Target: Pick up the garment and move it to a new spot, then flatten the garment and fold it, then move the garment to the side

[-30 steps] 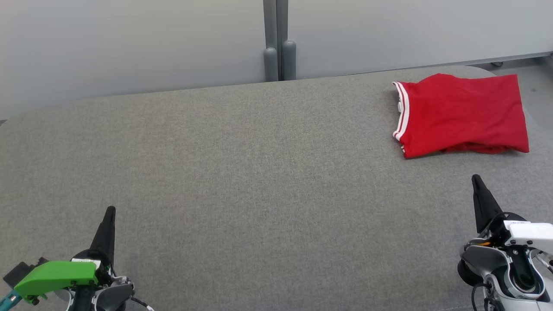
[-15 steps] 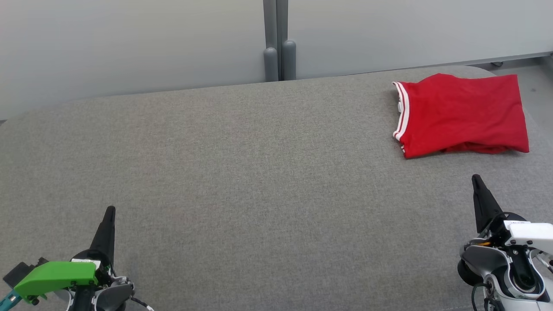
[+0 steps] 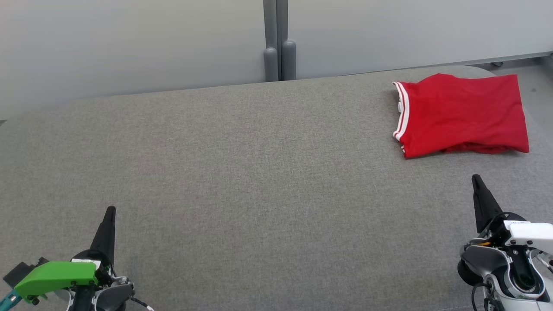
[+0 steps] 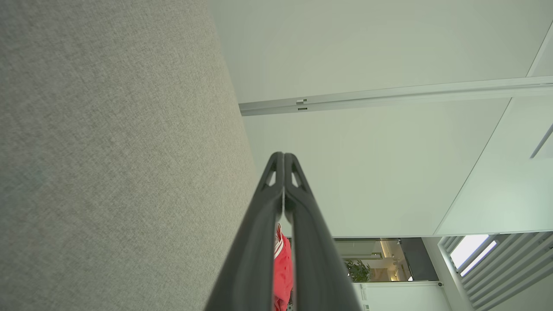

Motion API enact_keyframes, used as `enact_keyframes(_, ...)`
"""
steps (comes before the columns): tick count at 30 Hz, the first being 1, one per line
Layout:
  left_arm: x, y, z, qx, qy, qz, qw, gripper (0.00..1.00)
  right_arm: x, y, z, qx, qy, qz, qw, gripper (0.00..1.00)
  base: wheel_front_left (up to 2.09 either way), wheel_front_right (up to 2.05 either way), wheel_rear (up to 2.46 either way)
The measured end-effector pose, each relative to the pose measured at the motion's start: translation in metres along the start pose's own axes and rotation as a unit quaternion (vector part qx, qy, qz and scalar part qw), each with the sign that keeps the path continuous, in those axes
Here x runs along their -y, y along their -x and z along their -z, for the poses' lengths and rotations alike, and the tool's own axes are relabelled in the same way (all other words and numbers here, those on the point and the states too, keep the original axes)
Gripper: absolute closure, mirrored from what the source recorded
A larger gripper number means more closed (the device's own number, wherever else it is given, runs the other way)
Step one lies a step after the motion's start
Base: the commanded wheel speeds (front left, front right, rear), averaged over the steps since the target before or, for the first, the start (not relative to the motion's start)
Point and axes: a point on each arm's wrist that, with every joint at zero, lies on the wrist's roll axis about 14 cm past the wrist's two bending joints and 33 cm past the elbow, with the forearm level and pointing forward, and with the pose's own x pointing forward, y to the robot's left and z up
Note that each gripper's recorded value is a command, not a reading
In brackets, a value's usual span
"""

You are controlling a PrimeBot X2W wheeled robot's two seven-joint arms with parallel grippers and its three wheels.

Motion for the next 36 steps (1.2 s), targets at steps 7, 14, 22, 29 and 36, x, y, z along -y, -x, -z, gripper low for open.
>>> enact_keyframes(7,-0.0001,0.0,0.0,0.0,0.0,0.0,1.0,1.0,0.0,0.0,0.0,0.0,0.0,0.0,1.0,1.0,0.0,0.0,0.0)
enact_keyframes(14,-0.0002,0.0,-0.0001,0.0,0.0,0.0,1.0,1.0,0.0,0.0,0.0,0.0,0.0,0.0,1.0,1.0,0.0,0.0,0.0)
enact_keyframes(22,-0.0003,0.0,-0.0001,0.0,0.0,0.0,1.0,1.0,0.0,0.0,0.0,0.0,0.0,0.0,1.0,1.0,0.0,0.0,0.0)
enact_keyframes(29,-0.0003,0.0,-0.0002,0.0,0.0,0.0,1.0,1.0,-0.0001,0.0,0.0,0.0,0.0,0.0,1.0,1.0,0.0,0.0,0.0)
enact_keyframes(36,-0.0003,0.0,-0.0003,0.0,0.0,-0.001,1.0,1.0,0.0,0.0,0.0,0.0,0.0,0.0,1.0,1.0,0.0,0.0,0.0)
